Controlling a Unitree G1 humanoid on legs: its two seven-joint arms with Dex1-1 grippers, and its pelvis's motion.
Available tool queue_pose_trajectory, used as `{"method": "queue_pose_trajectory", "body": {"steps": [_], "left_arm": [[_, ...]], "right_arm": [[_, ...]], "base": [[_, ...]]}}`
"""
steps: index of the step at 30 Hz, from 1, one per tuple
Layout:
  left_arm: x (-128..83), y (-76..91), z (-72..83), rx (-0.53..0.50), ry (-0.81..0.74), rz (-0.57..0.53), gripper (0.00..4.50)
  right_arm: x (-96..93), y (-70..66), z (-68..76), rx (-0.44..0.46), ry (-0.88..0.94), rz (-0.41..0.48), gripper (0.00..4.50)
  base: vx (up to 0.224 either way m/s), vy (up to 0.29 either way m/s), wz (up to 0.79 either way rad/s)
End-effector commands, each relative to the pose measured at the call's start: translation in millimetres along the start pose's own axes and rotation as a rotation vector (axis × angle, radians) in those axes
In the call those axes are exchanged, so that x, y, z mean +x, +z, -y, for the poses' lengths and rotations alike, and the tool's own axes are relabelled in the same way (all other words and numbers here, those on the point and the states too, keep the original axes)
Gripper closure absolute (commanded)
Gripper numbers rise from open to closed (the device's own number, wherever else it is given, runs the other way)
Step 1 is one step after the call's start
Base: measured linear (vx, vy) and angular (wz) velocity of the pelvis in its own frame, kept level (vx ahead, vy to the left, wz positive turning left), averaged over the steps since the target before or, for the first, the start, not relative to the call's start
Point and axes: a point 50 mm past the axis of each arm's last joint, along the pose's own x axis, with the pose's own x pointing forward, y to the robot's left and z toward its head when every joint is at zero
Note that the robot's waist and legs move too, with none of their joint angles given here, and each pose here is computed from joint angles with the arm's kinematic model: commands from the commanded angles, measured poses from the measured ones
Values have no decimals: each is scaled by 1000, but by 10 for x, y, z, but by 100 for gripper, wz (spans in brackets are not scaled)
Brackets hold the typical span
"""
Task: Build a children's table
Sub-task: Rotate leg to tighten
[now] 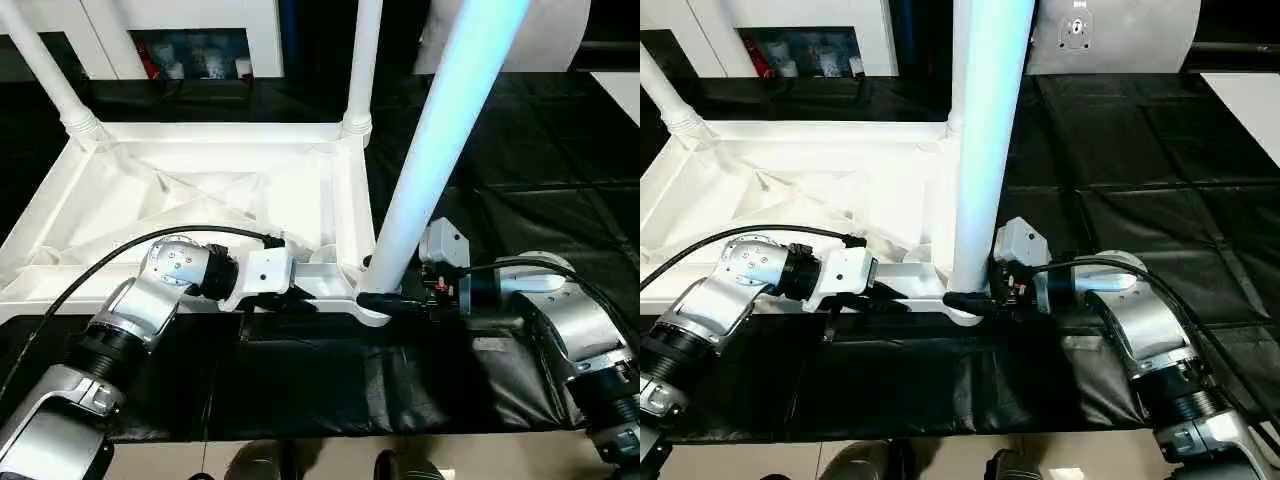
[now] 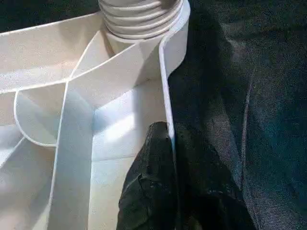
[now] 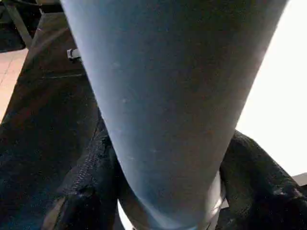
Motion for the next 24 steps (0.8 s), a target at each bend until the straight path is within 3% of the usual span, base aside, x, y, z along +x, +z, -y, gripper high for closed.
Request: {"method": "queue_pose_trajectory", "body": {"steps": [1, 5, 6, 11, 24], "left_arm": [[78, -2, 69, 34, -89, -31, 450], [66, -6, 66, 30, -88, -34, 450], [64, -6, 66, 29, -88, -34, 450], [62, -8, 64, 28, -89, -36, 450], [59, -18, 72, 28, -97, -41, 450]], "right_arm": [[-2, -106, -19, 22, 11, -56, 198], [4, -119, -19, 55, 0, -51, 198], [-1, -119, -14, 71, -1, -47, 142], [-17, -142, -10, 47, -21, -66, 94], [-14, -101, -39, 68, -21, -14, 94]], "base": [[0, 0, 0], [0, 0, 0], [0, 0, 0], [0, 0, 0], [0, 0, 0]]}}
